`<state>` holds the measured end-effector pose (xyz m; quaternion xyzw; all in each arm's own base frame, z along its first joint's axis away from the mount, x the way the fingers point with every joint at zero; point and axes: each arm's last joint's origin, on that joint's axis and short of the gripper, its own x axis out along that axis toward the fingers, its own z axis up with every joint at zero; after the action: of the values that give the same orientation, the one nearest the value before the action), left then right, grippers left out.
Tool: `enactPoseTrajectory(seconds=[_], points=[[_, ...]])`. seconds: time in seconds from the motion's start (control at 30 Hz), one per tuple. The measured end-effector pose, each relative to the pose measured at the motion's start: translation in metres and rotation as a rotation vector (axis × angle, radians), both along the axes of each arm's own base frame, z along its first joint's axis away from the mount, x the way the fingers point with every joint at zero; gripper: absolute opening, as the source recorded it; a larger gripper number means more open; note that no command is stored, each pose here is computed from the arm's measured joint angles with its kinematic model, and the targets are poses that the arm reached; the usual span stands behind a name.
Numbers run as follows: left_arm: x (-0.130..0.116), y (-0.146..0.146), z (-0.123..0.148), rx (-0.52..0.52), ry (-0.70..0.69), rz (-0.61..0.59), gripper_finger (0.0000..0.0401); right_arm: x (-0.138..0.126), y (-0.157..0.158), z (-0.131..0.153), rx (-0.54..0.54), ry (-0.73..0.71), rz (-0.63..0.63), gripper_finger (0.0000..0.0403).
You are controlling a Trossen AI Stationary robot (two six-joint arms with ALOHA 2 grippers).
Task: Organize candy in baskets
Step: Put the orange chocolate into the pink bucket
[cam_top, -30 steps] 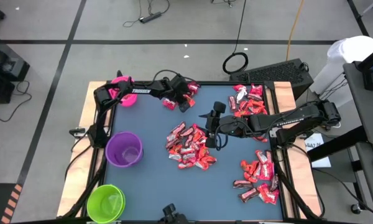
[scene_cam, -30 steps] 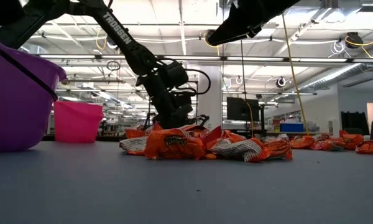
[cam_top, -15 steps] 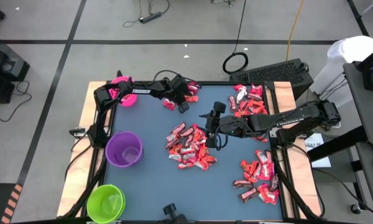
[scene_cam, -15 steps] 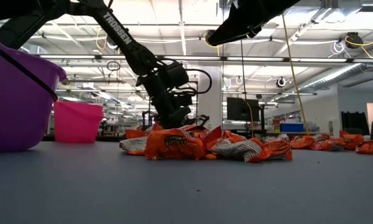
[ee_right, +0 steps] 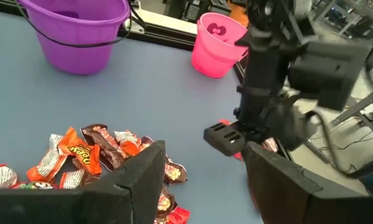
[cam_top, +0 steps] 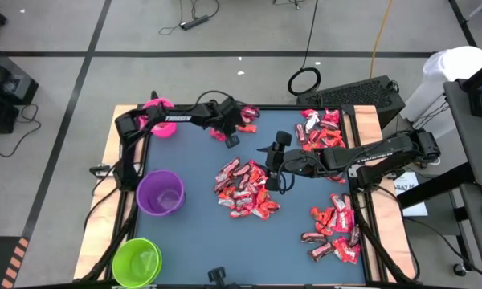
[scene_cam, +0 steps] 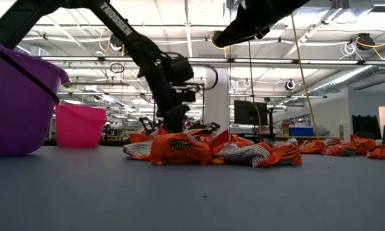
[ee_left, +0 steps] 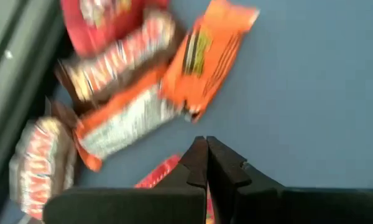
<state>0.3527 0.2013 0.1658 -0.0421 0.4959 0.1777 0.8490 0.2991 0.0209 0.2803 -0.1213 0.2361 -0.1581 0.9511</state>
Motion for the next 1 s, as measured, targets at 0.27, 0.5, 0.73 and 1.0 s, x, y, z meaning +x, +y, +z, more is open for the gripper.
enactPoseTrajectory(seconds=[0.27,0.5,0.73,1.0], points=[[0.013,-0.004,0.012,0.143,-0.075,-0.151,0.0091,0.0,0.0,0.0,0.003,-0.004,-0.002,0.021],[0.011,0.007,0.007,0.141,-0.098,-0.192,0.0199,0.0,0.0,0.0,0.003,-0.003,-0.001,0.021],[0.004,0.025,0.003,0.122,-0.157,-0.183,0.0228,0.0,0.0,0.0,0.003,-0.004,-0.002,0.021],[0.003,0.032,-0.016,0.077,-0.149,-0.228,0.0228,0.0,0.0,0.0,0.001,-0.003,0.0,0.021]])
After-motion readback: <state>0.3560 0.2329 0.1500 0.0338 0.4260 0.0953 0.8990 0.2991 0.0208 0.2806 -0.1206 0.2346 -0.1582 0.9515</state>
